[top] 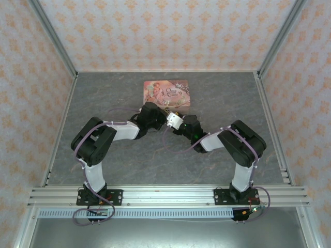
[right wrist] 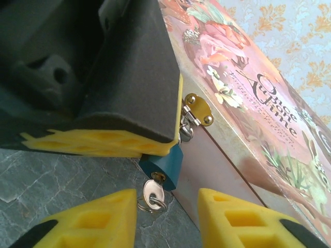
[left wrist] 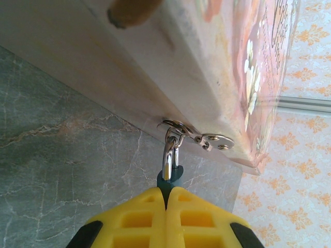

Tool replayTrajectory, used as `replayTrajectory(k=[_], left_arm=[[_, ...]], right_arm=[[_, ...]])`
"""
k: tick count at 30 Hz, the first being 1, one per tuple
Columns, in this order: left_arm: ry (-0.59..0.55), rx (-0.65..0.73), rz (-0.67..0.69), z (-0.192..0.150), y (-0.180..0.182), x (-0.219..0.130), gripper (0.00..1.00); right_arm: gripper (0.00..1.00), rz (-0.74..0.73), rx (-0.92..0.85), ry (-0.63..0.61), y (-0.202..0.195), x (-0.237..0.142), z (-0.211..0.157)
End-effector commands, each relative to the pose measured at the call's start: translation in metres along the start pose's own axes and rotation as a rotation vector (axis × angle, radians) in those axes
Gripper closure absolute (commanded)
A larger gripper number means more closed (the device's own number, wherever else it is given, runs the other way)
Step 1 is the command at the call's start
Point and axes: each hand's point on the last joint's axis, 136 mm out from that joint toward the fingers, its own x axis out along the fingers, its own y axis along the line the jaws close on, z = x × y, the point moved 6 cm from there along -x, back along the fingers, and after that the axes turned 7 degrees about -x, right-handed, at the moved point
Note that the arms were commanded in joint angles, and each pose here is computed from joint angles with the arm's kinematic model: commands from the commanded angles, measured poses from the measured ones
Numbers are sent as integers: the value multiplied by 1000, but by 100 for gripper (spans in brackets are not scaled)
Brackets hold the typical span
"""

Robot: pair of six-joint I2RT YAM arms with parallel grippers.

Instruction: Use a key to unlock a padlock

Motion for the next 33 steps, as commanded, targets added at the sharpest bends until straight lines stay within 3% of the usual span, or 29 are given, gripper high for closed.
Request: replayTrajectory(k=[1, 12, 22, 33], left_arm=[[24, -6, -48, -6, -21, -8, 100], [22, -7, -44, -6, -21, -8, 100], [24, -10, -43, -6, -20, -8, 100], [20, -16, -41, -6, -14, -8, 100]], right_arm=[[73, -7, 13, -10, -1, 6, 6], [99, -41, 31, 21, -4, 10, 2], [100, -103, 172, 7, -17, 8, 8], [100, 20, 485, -49, -20, 6, 24]])
